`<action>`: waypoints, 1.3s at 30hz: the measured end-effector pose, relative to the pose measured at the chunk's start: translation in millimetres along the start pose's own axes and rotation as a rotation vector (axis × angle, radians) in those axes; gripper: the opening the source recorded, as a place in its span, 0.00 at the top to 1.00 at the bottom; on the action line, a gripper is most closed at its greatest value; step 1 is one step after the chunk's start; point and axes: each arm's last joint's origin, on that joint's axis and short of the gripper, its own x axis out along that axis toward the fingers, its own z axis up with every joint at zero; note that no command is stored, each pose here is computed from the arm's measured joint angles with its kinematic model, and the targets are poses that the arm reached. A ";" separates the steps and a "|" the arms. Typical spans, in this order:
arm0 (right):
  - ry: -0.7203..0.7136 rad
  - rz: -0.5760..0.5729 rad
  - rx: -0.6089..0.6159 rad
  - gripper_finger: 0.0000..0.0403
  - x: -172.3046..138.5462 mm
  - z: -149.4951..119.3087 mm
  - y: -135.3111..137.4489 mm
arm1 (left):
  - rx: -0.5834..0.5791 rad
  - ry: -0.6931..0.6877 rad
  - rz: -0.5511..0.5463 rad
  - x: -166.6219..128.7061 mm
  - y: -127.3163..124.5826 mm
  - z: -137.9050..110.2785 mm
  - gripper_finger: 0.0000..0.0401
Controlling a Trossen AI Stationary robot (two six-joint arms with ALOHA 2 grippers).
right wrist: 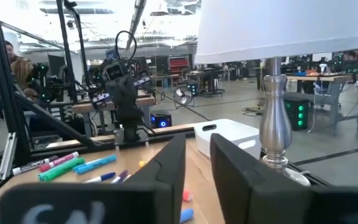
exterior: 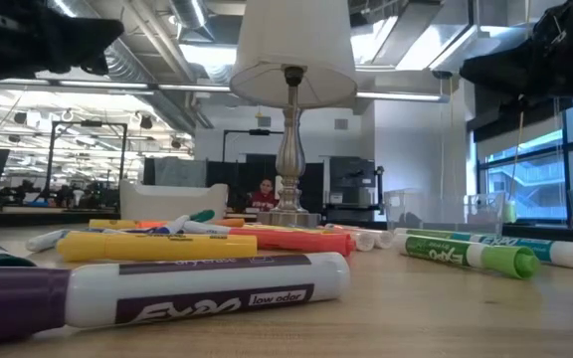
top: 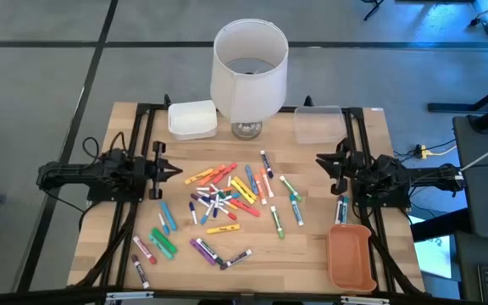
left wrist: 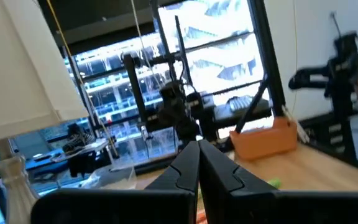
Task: Pick & Place Markers
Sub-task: Put the yellow highlighter into the white bin
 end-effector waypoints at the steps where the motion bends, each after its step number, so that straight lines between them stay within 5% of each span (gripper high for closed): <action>1: 0.000 -0.014 0.013 0.77 0.0 0.0 -0.4 | -0.010 -0.013 0.004 0.0 0.3 1.2 0.99; 11: 0.146 -0.142 0.117 0.70 -0.4 -16.1 -4.1 | -0.025 0.092 0.304 1.7 8.5 -4.4 0.99; 17: 0.208 -0.177 0.146 0.70 2.3 -23.2 -3.9 | -0.150 0.184 0.467 6.0 11.5 -14.1 0.99; 30: 0.284 -0.263 0.133 0.70 9.0 -27.9 -3.6 | -0.185 0.382 0.529 25.6 12.5 -27.0 0.89; 39: 0.433 -0.176 0.176 0.70 27.8 -2.6 7.0 | -0.313 0.488 0.548 45.4 12.0 -35.8 0.75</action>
